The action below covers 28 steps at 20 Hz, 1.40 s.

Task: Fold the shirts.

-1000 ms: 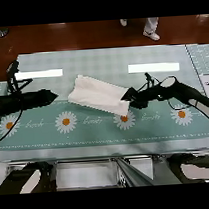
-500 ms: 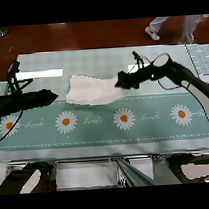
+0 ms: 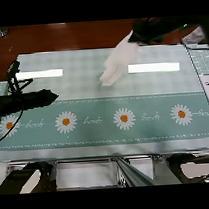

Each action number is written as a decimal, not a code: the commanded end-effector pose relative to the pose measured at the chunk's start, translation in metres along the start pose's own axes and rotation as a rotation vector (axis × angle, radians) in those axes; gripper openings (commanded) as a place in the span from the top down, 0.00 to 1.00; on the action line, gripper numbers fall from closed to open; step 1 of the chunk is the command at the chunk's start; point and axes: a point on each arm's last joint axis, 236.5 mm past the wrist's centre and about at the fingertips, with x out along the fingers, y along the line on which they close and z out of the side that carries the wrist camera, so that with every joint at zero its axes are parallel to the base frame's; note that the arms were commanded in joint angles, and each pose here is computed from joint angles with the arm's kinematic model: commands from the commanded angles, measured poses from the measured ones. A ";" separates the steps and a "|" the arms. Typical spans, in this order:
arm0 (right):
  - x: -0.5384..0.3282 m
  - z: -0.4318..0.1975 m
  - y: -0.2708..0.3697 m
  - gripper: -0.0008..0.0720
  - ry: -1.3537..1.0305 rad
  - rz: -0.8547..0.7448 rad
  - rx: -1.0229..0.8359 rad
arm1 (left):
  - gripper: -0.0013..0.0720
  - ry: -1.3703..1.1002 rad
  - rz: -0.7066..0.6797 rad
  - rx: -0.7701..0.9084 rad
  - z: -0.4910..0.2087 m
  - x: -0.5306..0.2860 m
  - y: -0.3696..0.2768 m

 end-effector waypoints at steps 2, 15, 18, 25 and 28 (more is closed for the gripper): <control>-0.090 0.028 -0.041 0.95 -0.126 -0.110 0.091 | 0.95 0.003 0.000 0.000 -0.001 0.000 0.000; -0.288 -0.133 -0.199 0.95 -0.064 -0.689 0.623 | 0.95 -0.018 0.004 0.000 0.004 0.000 0.001; -0.315 -0.212 -0.218 0.95 -0.052 -0.814 0.818 | 0.95 -0.044 0.009 0.000 0.010 0.000 0.002; -0.348 -0.416 -0.226 0.85 0.055 -1.278 1.213 | 0.95 -0.069 0.013 0.000 0.016 0.000 0.003; -0.336 -0.435 -0.236 0.13 0.076 -1.277 1.223 | 0.95 -0.069 0.013 0.000 0.016 0.000 0.003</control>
